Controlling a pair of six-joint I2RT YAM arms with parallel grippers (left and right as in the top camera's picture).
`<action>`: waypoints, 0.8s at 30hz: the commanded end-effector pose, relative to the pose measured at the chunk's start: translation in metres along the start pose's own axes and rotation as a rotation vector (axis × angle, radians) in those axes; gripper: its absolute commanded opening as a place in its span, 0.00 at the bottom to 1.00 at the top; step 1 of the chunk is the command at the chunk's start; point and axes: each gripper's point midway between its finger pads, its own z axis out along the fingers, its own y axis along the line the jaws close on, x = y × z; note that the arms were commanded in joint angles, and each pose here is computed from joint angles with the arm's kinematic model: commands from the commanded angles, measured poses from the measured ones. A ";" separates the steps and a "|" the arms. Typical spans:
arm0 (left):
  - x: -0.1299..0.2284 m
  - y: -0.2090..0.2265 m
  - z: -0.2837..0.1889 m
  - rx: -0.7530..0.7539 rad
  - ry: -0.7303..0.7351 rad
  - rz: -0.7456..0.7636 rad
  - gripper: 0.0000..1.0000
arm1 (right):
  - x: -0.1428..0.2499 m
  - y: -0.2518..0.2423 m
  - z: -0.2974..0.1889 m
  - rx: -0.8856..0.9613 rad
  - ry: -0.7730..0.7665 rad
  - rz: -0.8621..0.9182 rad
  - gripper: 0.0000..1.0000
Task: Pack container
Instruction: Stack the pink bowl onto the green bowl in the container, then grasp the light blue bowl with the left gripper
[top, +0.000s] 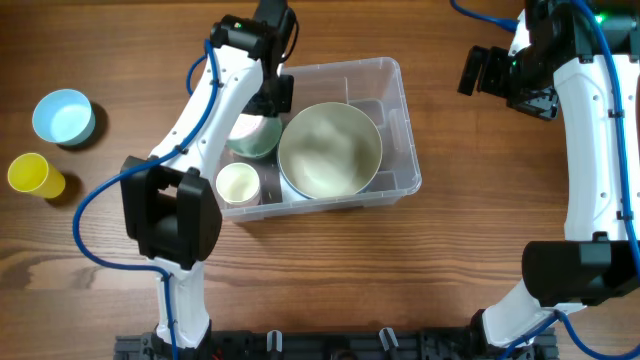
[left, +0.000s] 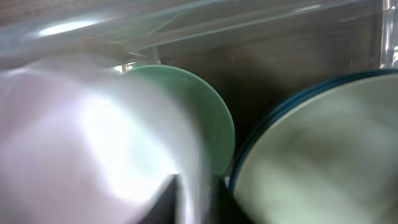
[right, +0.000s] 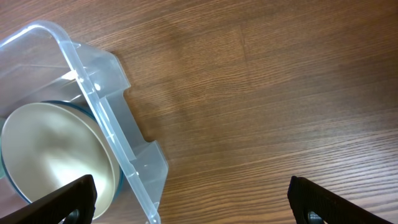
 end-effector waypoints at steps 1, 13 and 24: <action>0.002 -0.001 -0.002 0.004 0.004 -0.002 0.58 | 0.001 0.002 0.006 0.003 0.020 -0.016 1.00; -0.016 0.168 -0.128 -0.149 -0.367 -0.408 0.73 | 0.001 0.002 0.006 0.003 0.020 -0.017 1.00; 0.018 0.383 0.011 -0.153 -0.224 -0.818 0.76 | 0.001 0.002 0.006 0.002 0.019 -0.015 1.00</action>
